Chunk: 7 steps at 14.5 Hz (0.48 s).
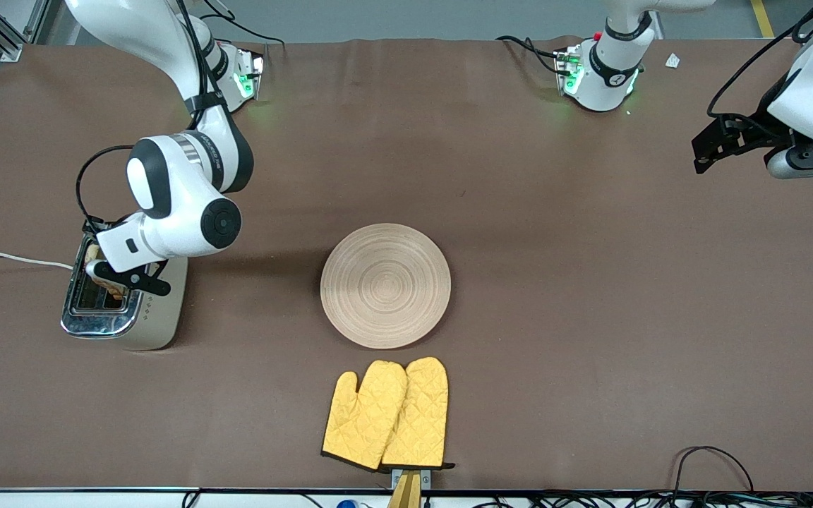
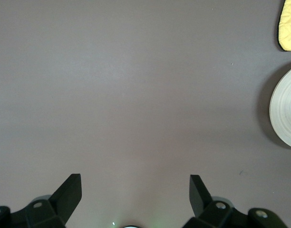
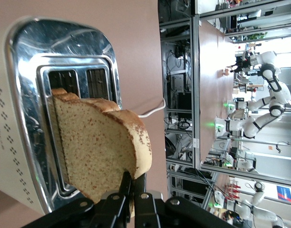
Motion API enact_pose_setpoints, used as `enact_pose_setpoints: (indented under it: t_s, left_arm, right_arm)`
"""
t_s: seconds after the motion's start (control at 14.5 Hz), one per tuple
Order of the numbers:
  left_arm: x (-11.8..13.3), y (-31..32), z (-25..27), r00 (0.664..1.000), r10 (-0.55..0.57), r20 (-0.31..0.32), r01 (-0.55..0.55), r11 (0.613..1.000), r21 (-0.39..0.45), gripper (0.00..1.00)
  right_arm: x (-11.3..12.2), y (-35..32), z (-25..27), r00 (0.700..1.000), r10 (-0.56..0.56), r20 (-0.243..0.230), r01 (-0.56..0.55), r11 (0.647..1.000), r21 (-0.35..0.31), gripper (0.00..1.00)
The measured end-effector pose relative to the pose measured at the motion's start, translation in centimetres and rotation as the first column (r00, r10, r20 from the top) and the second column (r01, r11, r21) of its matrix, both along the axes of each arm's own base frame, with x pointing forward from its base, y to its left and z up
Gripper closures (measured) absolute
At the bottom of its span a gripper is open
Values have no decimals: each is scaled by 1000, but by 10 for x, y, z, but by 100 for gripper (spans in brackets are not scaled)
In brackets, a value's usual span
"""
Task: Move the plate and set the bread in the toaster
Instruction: 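Lower the bread slice into the toaster slot with the right gripper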
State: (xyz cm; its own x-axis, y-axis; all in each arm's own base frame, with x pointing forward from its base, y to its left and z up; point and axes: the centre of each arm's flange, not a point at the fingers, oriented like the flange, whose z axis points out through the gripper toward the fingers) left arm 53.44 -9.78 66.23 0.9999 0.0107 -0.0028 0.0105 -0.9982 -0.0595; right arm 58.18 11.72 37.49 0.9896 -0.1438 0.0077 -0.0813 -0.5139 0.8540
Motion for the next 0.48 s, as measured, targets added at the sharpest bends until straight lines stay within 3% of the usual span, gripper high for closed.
enact_pose_setpoints:
  t_s: [0.28, 0.48]
  left_arm:
    - [0, 0, 0, 1000, 0, 0, 0, 1000, 0, 0]
    - [0, 0, 0, 1000, 0, 0, 0, 1000, 0, 0]
  right_arm:
    - [11, -15, -5, 999, 19, 35, -21, 999, 42, 95]
    - [15, -31, -20, 999, 16, 30, -18, 998, 54, 95]
